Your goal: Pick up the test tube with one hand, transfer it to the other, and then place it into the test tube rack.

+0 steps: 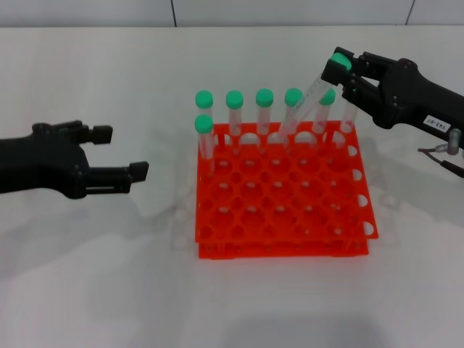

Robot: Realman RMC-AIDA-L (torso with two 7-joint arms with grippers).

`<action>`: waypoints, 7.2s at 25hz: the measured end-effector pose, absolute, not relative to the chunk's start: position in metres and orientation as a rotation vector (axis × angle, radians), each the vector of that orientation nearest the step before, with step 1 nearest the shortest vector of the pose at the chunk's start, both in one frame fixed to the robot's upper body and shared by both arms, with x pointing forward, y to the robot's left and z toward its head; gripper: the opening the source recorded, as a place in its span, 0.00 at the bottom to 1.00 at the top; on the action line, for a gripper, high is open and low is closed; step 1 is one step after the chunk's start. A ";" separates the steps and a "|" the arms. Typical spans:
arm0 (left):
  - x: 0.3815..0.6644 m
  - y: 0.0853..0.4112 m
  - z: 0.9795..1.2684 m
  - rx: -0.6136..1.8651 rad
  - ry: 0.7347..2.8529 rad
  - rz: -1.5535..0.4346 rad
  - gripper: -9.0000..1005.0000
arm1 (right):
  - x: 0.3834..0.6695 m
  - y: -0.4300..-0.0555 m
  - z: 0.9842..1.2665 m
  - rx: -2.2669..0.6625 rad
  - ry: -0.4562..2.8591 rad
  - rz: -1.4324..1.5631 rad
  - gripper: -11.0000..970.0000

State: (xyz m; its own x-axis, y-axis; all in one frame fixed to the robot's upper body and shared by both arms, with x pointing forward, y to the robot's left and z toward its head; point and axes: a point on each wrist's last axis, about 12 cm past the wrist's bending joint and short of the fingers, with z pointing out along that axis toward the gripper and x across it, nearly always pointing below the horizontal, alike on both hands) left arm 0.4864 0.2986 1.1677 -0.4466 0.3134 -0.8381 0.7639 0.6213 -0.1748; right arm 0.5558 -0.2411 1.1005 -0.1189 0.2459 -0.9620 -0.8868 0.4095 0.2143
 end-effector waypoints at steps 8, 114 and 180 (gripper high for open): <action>0.485 0.305 1.151 0.852 2.052 -0.704 0.89 | 0.554 -0.243 1.099 -0.641 1.358 1.080 0.30; 0.483 0.306 1.123 0.901 2.052 -0.718 0.89 | 0.603 -0.155 1.128 -1.067 1.507 0.893 0.36; 0.481 0.309 1.117 0.934 2.017 -0.707 0.89 | 0.563 -0.206 1.114 -1.086 1.452 0.935 0.63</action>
State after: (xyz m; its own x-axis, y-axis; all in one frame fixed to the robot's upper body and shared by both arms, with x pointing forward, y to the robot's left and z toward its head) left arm 0.4812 0.3085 1.1172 -0.4195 0.3660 -0.8307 0.8047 0.5735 -0.1537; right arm 0.5630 -0.2059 1.1138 -0.0411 -0.1414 -0.9891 -0.9590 0.2835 -0.0007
